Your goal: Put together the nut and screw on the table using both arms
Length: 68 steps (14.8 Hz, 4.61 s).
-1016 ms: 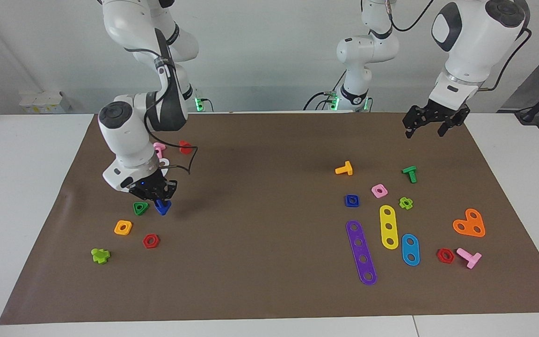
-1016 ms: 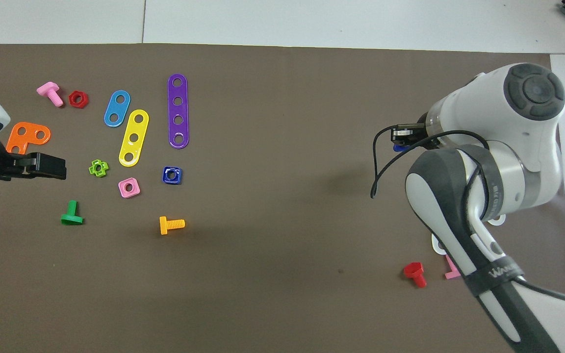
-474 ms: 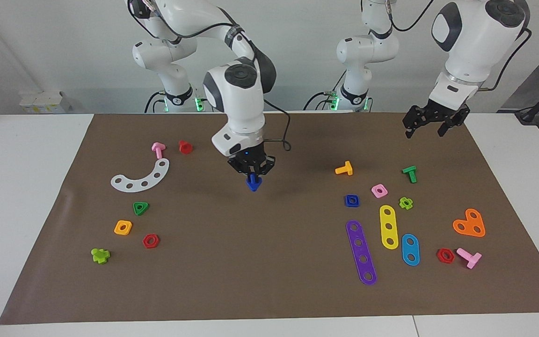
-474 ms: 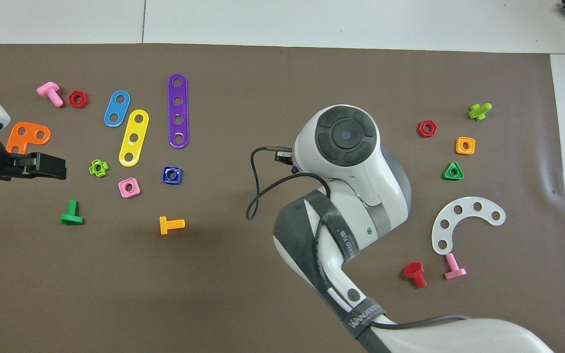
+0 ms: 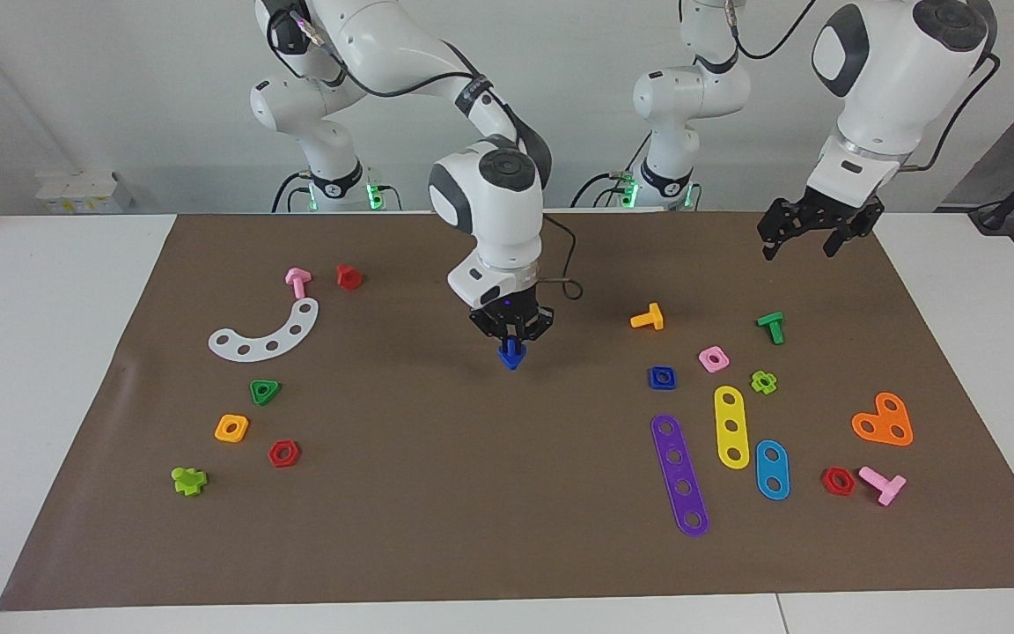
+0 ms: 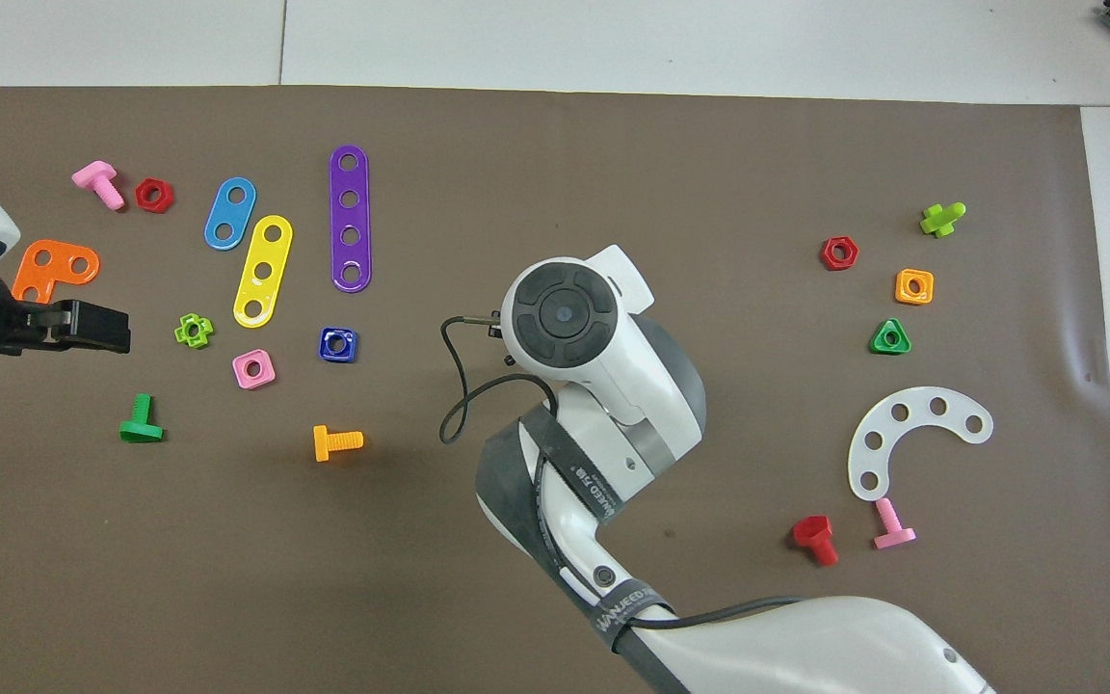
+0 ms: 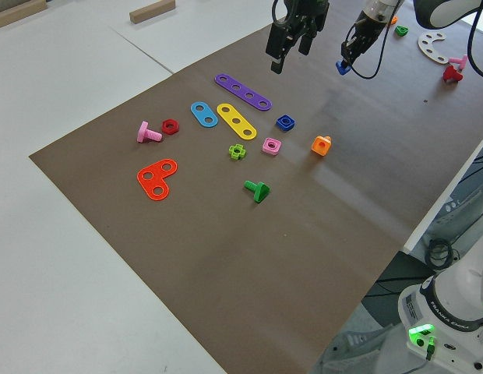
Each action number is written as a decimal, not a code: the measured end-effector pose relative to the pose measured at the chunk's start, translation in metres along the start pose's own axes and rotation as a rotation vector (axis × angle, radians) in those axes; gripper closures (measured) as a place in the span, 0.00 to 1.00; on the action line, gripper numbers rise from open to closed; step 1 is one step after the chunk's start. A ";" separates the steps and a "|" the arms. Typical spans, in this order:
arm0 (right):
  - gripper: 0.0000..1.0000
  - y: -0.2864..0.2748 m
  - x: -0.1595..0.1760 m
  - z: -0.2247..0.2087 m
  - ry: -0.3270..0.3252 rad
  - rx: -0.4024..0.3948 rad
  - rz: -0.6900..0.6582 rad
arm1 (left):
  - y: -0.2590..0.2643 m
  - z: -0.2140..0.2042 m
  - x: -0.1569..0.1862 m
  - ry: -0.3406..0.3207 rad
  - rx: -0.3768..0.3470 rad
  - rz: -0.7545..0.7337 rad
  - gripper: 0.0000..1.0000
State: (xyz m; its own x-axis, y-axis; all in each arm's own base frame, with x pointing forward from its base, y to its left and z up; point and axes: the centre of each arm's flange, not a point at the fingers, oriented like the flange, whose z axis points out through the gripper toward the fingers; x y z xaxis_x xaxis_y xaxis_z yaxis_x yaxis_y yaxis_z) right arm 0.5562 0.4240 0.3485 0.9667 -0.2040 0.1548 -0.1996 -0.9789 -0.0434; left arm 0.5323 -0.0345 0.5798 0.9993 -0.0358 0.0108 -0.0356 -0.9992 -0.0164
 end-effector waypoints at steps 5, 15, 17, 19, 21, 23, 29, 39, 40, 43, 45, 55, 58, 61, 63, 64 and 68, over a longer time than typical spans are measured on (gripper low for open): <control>0.81 -0.002 -0.008 0.033 0.009 0.007 -0.007 | 0.006 0.000 0.000 0.002 0.000 0.012 0.00; 0.00 0.041 0.044 -0.064 0.081 0.058 0.152 | 0.019 0.001 0.001 0.019 -0.037 0.046 0.00; 0.00 0.089 0.075 -0.109 0.087 0.038 0.161 | 0.023 0.006 0.004 0.033 -0.065 0.014 0.01; 0.00 0.138 0.097 -0.140 0.072 0.002 0.145 | 0.031 0.019 0.009 0.039 -0.075 -0.012 0.00; 0.00 0.184 0.109 -0.165 0.026 -0.030 0.120 | 0.044 0.039 0.020 0.036 -0.081 -0.018 0.03; 0.00 0.232 0.118 -0.188 -0.029 -0.048 0.088 | 0.057 0.067 0.035 0.043 -0.089 -0.027 0.05; 0.00 0.369 0.126 -0.237 -0.151 -0.089 0.007 | 0.101 0.157 0.056 0.067 -0.110 -0.036 0.06; 0.00 0.451 0.111 -0.281 -0.195 -0.083 -0.032 | 0.151 0.284 0.027 0.007 -0.096 -0.035 0.15; 0.00 0.449 0.112 -0.281 -0.184 -0.082 -0.036 | 0.150 0.287 0.027 0.004 -0.094 -0.036 0.15; 0.00 0.444 0.114 -0.283 -0.160 -0.079 -0.044 | 0.144 0.289 0.028 0.009 -0.071 -0.024 0.19; 0.00 0.442 0.114 -0.283 -0.157 -0.079 -0.040 | 0.140 0.288 0.030 0.015 -0.064 -0.023 0.19; 0.00 0.433 0.113 -0.283 -0.155 -0.081 -0.019 | 0.135 0.249 0.055 0.026 -0.063 -0.038 0.19; 0.00 0.433 0.113 -0.283 -0.155 -0.081 -0.019 | 0.137 0.249 0.055 0.034 -0.067 -0.049 0.19; 0.00 0.433 0.113 -0.283 -0.155 -0.081 -0.019 | 0.146 0.252 0.054 0.054 -0.076 -0.080 0.20; 0.00 0.433 0.113 -0.283 -0.155 -0.081 -0.019 | 0.154 0.253 0.053 0.066 -0.084 -0.097 0.20; 0.00 0.433 0.113 -0.283 -0.155 -0.081 -0.019 | 0.157 0.253 0.052 0.070 -0.087 -0.101 0.20; 0.00 0.433 0.113 -0.283 -0.155 -0.081 -0.019 | 0.156 0.252 0.054 0.076 -0.088 -0.115 0.21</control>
State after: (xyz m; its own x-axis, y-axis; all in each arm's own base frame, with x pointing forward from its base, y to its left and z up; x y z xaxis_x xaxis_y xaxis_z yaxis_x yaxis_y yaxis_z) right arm 0.5336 -0.0264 0.6267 0.9823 -0.1875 0.0001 -0.1874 -0.9815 0.0387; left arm 0.5837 -0.1880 0.3263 0.9932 0.0813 0.0832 0.0750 -0.9942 0.0766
